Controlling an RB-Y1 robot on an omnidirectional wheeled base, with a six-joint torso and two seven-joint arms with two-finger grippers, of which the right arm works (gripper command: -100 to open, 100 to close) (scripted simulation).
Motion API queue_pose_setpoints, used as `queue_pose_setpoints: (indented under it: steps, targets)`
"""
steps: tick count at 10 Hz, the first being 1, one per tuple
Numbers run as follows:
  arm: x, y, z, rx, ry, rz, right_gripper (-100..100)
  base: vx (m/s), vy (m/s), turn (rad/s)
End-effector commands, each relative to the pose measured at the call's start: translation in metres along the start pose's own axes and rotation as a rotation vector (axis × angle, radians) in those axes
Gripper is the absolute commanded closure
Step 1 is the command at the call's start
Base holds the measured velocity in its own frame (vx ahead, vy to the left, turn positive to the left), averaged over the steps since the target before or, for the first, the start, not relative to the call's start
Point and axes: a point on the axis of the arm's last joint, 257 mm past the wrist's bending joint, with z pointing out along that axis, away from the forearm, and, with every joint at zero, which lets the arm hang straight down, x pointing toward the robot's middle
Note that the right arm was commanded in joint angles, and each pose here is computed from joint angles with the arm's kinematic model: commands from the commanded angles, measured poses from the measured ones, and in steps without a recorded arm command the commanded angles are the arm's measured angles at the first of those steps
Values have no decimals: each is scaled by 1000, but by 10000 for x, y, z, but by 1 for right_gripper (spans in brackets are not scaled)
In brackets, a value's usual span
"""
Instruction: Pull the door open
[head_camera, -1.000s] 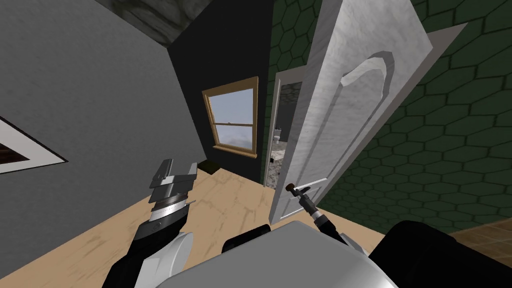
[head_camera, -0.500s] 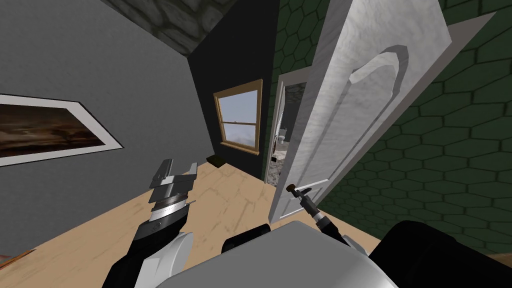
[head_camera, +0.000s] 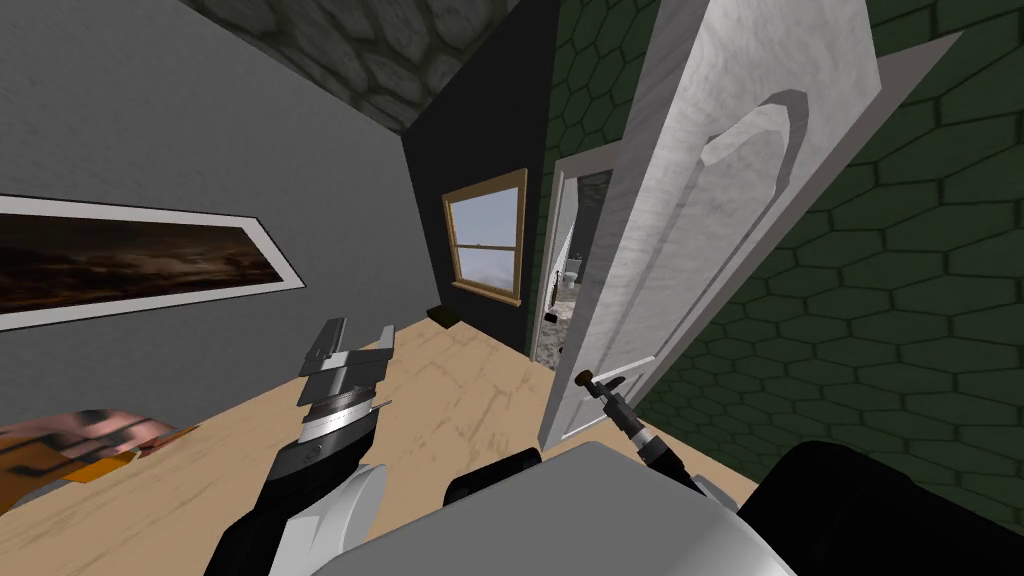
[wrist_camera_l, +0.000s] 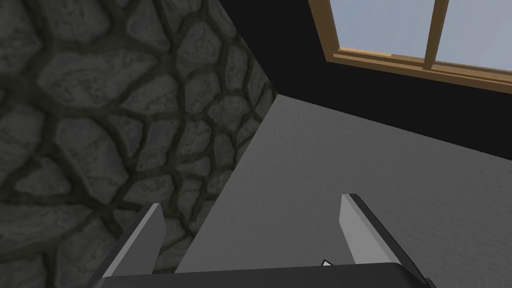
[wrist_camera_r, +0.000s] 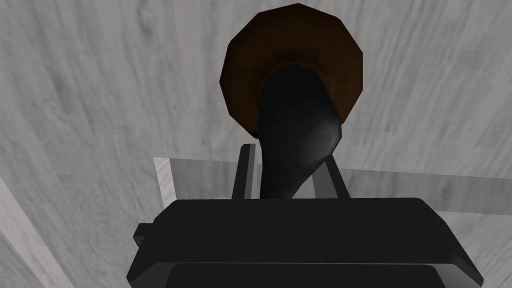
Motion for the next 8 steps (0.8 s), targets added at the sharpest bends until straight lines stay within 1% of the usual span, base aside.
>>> queue_pose_setpoints:
  steps: [1, 2, 5, 8]
  targets:
    - [0, 0, 0, 0, 0, 0, 100, -81, -28, 29]
    - [8, -11, -13, 2, 4, 2, 100, -130, -34, 124]
    - [-1, -4, -20, 0, 10, 0, 100, -191, -60, 170]
    - [-11, 3, -27, -2, 16, -2, 100, -178, -84, 128]
